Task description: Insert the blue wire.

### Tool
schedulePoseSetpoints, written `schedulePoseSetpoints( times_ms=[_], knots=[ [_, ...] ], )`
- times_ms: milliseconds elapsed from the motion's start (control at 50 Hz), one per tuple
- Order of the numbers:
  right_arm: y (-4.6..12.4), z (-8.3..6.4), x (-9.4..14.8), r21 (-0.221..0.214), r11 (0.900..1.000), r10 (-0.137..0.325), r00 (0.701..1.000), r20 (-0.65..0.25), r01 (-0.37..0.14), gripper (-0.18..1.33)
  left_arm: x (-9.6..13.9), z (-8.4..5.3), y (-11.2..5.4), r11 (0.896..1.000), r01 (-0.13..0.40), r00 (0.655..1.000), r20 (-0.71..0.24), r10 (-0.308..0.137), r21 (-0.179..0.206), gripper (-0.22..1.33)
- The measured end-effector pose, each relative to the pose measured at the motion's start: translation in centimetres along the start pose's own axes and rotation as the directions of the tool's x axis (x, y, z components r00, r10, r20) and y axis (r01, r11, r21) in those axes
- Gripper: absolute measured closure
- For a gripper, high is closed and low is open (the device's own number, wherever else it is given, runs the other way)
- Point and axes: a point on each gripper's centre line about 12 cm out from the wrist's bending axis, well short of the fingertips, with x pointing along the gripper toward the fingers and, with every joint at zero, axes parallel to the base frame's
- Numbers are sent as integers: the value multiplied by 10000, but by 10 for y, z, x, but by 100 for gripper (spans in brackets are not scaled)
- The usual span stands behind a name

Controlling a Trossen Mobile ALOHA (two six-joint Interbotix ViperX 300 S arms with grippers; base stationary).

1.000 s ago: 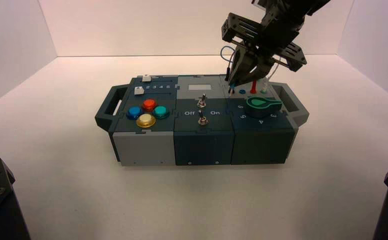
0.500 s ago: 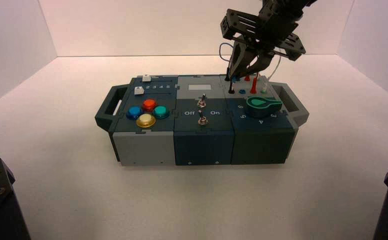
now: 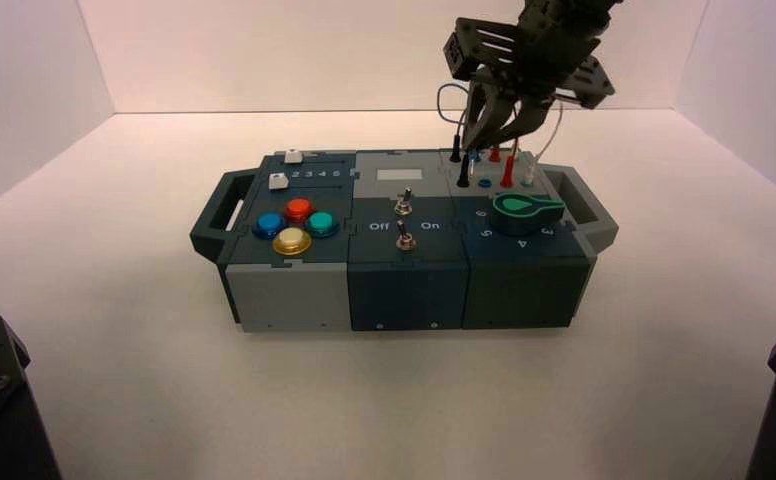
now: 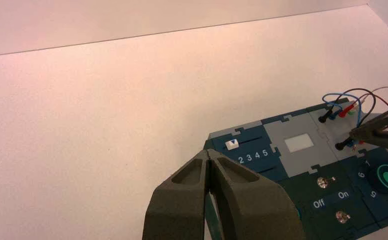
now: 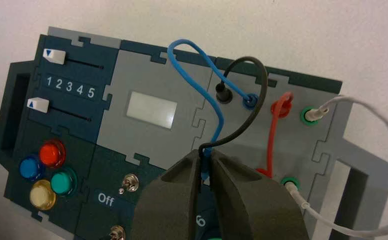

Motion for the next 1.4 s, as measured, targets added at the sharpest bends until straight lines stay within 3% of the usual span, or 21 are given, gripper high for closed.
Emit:
schedulePoseSetpoints(
  times_ms=[420,1220,1400],
  knots=[
    [-5,-1,-4,-415,9990,-189,9998,43,190,112,0,0,0,10000,0,10000,0,0,0,128],
    [-13,-1,-10,-629,9973,-375,9992,151,384,112,-1,1,0,10000,2,10000,31,-2,1,128],
    [-14,-1,-10,-1020,9935,-496,9986,191,513,112,-1,1,0,10000,10,10000,46,-10,-13,128]
  ],
)
